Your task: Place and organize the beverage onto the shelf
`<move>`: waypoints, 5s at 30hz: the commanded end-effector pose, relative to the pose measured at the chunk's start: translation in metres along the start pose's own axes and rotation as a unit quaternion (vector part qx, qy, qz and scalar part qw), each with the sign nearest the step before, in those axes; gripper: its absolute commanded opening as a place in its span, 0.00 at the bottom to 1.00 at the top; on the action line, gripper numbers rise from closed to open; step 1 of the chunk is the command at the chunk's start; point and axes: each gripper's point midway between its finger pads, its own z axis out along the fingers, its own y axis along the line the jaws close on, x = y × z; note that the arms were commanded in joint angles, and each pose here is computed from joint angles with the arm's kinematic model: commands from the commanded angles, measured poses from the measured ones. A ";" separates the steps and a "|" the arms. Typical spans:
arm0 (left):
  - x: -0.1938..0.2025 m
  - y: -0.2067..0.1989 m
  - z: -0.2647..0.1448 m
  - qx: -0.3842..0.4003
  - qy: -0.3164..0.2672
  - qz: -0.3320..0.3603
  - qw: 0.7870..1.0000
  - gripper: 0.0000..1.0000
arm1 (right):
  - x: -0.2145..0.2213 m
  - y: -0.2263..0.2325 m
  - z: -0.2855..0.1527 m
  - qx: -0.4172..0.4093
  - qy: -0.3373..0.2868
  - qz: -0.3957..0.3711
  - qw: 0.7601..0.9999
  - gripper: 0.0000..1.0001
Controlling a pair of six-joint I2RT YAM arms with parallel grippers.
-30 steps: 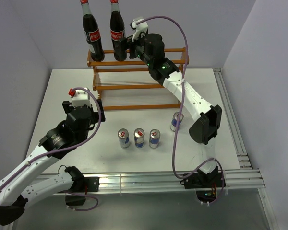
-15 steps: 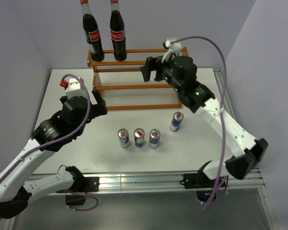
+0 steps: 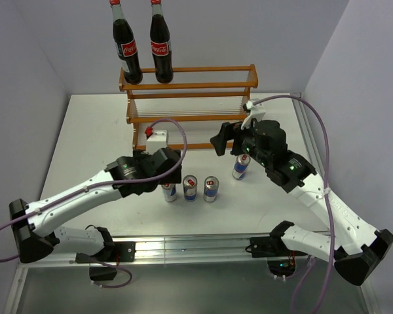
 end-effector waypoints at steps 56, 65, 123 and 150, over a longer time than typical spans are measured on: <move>-0.023 -0.016 -0.101 0.265 -0.008 0.121 0.957 0.01 | 0.091 0.163 0.011 -0.465 -0.018 -0.227 0.855 0.85; -0.013 -0.015 -0.101 0.267 0.022 0.159 0.950 0.00 | 0.117 0.214 0.000 -0.529 -0.009 -0.239 0.814 0.85; -0.100 0.151 -0.021 -0.116 -0.229 -0.088 0.962 0.99 | -0.173 0.068 0.083 -0.113 -0.301 -0.111 0.940 0.00; -0.089 0.136 -0.005 -0.075 -0.198 -0.052 0.976 1.00 | -0.236 0.032 0.198 -0.091 -0.235 -0.171 0.953 0.00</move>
